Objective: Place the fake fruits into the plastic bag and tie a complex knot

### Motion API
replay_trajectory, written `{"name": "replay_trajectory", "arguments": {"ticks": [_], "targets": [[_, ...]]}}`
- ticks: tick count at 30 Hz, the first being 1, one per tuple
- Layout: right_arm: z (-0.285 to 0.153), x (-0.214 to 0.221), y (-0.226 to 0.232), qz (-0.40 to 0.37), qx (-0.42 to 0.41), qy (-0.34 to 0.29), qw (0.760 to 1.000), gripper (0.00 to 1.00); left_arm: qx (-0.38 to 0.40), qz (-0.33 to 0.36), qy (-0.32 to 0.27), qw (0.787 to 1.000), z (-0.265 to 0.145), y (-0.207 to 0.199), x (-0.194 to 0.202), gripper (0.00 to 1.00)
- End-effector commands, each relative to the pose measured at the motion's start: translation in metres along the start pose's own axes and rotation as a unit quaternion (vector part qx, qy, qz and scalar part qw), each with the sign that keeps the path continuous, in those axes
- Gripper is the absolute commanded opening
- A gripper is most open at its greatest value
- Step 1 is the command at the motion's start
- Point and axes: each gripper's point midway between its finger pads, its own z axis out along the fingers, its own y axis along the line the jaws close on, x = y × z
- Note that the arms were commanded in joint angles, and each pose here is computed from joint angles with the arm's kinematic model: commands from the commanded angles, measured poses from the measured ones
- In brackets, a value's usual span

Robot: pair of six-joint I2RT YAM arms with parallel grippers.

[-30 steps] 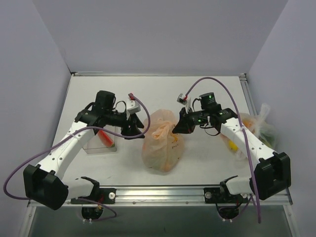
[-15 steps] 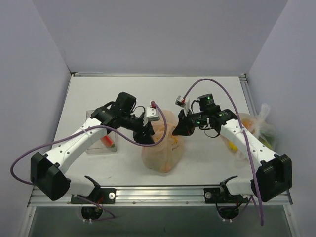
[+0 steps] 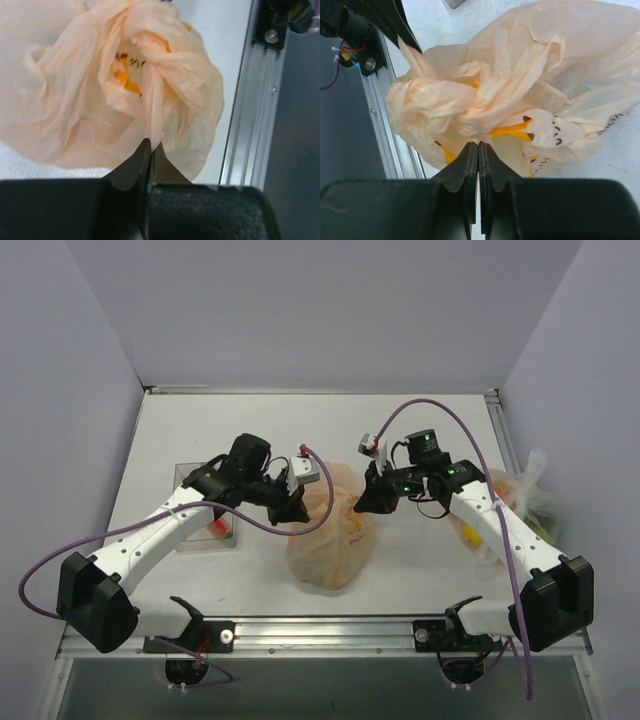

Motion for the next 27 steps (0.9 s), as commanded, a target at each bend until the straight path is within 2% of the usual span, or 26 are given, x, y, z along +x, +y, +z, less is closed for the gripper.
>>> {"name": "replay_trajectory", "arguments": {"ticks": [1,8,16,23,27], "targets": [[-0.022,-0.004,-0.012,-0.037,0.031,-0.002,0.999,0.0,-0.083,-0.005,-0.036,0.996,-0.018,0.024,-0.008,0.0],[-0.037,0.017,-0.031,-0.077,0.06,0.029,0.995,0.0,-0.164,-0.03,-0.016,0.986,-0.037,0.048,0.019,0.0],[-0.062,0.039,-0.059,-0.106,0.101,0.062,0.987,0.0,-0.193,-0.025,0.039,0.98,-0.045,0.06,0.063,0.0],[-0.07,0.049,-0.06,-0.138,0.114,0.084,0.98,0.0,-0.229,-0.012,0.077,0.97,-0.05,0.079,0.071,0.0],[-0.08,0.039,-0.062,-0.15,0.129,0.074,0.977,0.0,-0.246,0.005,0.07,0.967,-0.059,0.083,0.06,0.0]]}}
